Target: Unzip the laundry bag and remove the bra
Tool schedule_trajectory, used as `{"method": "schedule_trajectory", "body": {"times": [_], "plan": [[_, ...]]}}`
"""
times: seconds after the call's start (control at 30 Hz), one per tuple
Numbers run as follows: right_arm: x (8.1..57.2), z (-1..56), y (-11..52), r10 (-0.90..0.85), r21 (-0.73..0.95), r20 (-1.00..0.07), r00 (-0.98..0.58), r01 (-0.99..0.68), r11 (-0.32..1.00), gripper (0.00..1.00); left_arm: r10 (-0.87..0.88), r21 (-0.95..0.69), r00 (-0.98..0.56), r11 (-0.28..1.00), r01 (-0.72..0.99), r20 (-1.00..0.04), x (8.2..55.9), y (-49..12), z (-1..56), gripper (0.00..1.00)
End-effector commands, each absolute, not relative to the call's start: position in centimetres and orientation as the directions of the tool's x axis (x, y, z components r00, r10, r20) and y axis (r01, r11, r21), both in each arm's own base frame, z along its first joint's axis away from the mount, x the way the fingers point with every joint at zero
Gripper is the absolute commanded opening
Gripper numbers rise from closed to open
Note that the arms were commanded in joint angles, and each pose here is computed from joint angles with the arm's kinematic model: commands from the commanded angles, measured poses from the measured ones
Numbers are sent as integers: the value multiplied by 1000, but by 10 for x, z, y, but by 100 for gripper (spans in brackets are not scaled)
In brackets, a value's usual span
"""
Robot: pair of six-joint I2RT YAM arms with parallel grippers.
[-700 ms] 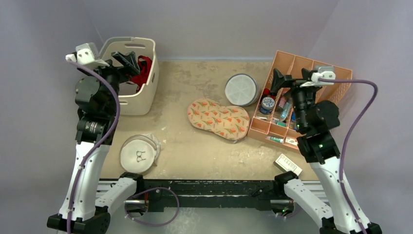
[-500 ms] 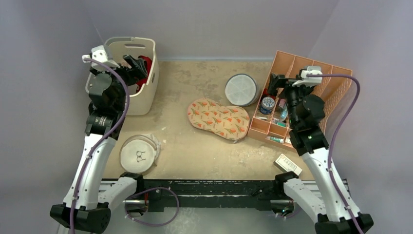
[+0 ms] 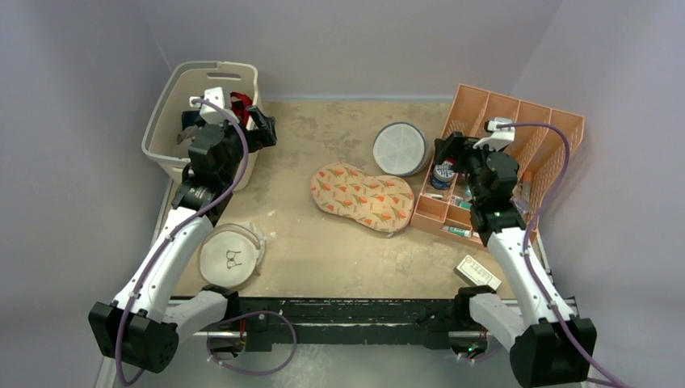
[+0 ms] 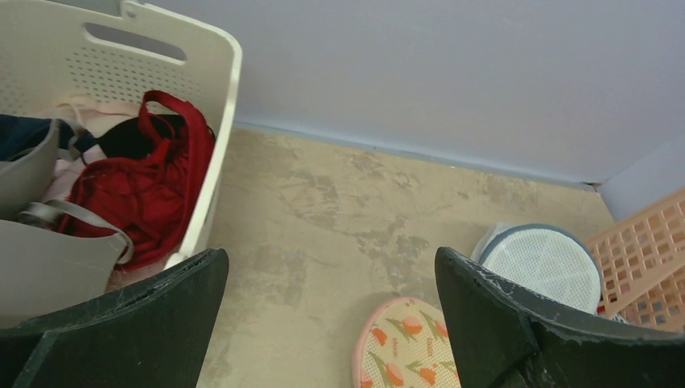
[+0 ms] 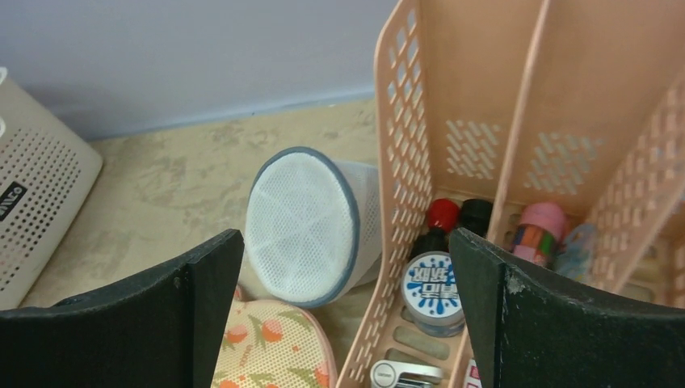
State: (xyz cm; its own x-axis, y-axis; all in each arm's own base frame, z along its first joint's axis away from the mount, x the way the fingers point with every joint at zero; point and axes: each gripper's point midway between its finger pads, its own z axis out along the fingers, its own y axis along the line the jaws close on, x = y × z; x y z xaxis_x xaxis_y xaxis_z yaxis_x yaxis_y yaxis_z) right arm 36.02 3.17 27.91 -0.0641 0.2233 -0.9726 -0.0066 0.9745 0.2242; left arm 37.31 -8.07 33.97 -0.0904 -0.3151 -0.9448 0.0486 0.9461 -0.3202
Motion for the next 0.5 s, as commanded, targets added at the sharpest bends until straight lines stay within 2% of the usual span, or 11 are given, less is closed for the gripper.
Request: {"method": "schedule_trajectory", "body": {"times": [0.0,0.2,0.47], "plan": [[376,285,61,285,294,-956,-74,-170,941,100,-357,-361,-51,921,147,-933,379,-104,355,99],[394,244,118,254,345,-928,-274,-368,863,100,-360,-371,-93,903,216,-928,384,-127,349,99],[398,184,217,-11,262,-882,-471,-510,819,100,-354,-373,-116,894,248,-928,387,-140,345,99]]}}
